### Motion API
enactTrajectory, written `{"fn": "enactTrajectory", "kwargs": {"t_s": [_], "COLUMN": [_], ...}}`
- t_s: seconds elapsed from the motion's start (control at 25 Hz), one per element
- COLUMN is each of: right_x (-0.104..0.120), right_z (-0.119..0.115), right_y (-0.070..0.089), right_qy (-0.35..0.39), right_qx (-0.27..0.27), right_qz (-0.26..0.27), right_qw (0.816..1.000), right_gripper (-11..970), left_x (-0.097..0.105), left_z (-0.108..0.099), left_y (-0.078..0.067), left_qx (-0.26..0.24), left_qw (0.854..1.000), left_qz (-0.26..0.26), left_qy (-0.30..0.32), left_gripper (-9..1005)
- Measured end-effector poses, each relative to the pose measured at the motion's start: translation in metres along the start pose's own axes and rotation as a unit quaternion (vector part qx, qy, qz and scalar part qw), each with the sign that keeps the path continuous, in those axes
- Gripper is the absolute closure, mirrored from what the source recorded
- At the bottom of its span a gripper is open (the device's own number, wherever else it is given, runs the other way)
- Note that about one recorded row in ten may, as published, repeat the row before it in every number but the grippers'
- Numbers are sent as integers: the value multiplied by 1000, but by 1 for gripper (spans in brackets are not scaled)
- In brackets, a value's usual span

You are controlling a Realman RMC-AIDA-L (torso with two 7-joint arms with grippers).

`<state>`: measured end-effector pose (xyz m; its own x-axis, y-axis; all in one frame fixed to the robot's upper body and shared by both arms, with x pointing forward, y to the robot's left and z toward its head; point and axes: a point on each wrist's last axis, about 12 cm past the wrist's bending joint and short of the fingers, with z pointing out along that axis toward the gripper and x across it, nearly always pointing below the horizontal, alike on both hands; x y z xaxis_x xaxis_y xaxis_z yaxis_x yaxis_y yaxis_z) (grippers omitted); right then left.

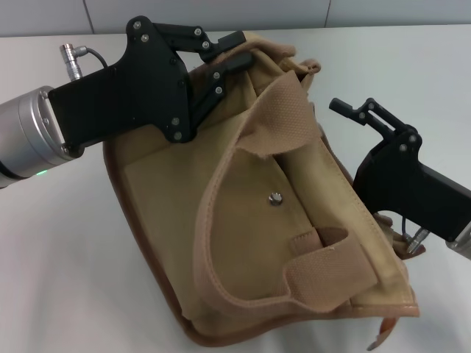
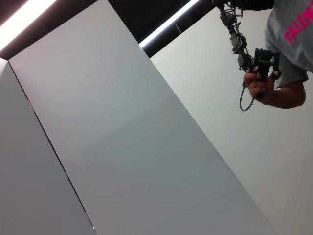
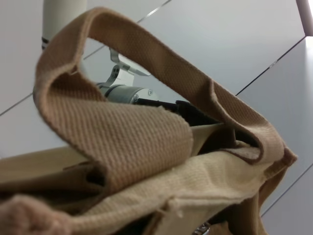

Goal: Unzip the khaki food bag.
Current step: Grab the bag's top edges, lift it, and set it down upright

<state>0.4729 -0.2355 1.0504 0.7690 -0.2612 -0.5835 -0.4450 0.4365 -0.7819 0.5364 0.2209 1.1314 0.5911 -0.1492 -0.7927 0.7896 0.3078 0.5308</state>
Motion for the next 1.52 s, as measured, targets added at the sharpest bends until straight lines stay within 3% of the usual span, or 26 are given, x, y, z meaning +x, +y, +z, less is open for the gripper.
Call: {"fn": "enactTrajectory", "kwargs": {"t_s": [0.12, 0.24, 0.36, 0.4, 0.44, 0.6, 0.72, 0.88, 0.96, 1.0, 1.04, 1.08, 1.12, 1.24, 1.44, 1.52], "right_x": [0, 1, 4, 6, 6, 7, 4, -1, -2, -4, -4, -4, -4, -3, -3, -5], "right_z": [-1, -2, -3, -6, -6, -13, -15, -10, -7, -4, -4, -3, -3, -1, 5, 6], "right_y": [1, -4, -16, -27, -27, -55, -76, -100, -106, -112, -112, -115, -115, -120, -126, -127], "right_qy": [3, 5, 2, 2, 2, 2, 5, 29, 44, 66, 66, 96, 96, 133, 143, 141], "right_qx": [3, 14, 17, 20, 20, 15, -18, -72, -93, -115, -115, -133, -133, -141, -143, -148], "right_qz": [8, 61, 128, 175, 175, 265, 342, 467, 502, 532, 532, 548, 548, 582, 631, 639], "right_qw": [1000, 998, 992, 984, 984, 964, 940, 881, 859, 836, 836, 821, 821, 790, 749, 742], "right_gripper": [194, 196, 198, 199, 199, 202, 204, 206, 207, 208, 209, 209, 210, 212, 215, 216], "left_x": [0, 0, 0, -1, -1, 0, 0, 0, 1, 1, 1, 1, 0, 0, 0, 0], "left_z": [0, 0, 0, 0, 0, -1, -1, -1, -1, -1, -1, -1, -1, -1, 0, 0], "left_y": [0, 1, 1, 1, 1, 1, 0, 0, 0, 0, 0, 0, 0, 0, 0, 0], "left_qx": [0, -3, -3, -3, -3, -4, -6, -6, -6, -6, -6, -6, -6, -6, -6, -5], "left_qw": [1000, 1000, 1000, 1000, 1000, 1000, 1000, 1000, 1000, 1000, 1000, 1000, 1000, 1000, 1000, 1000], "left_qz": [0, 1, 1, 1, 1, 0, -3, -4, -4, -5, -5, -5, -5, -4, -5, -5], "left_qy": [0, -1, -2, -2, -2, 0, 0, 0, 0, 0, 0, 0, 0, 0, -1, -1], "left_gripper": [838, 837, 836, 836, 836, 835, 834, 833, 833, 833, 833, 832, 832, 831, 830, 830]}}
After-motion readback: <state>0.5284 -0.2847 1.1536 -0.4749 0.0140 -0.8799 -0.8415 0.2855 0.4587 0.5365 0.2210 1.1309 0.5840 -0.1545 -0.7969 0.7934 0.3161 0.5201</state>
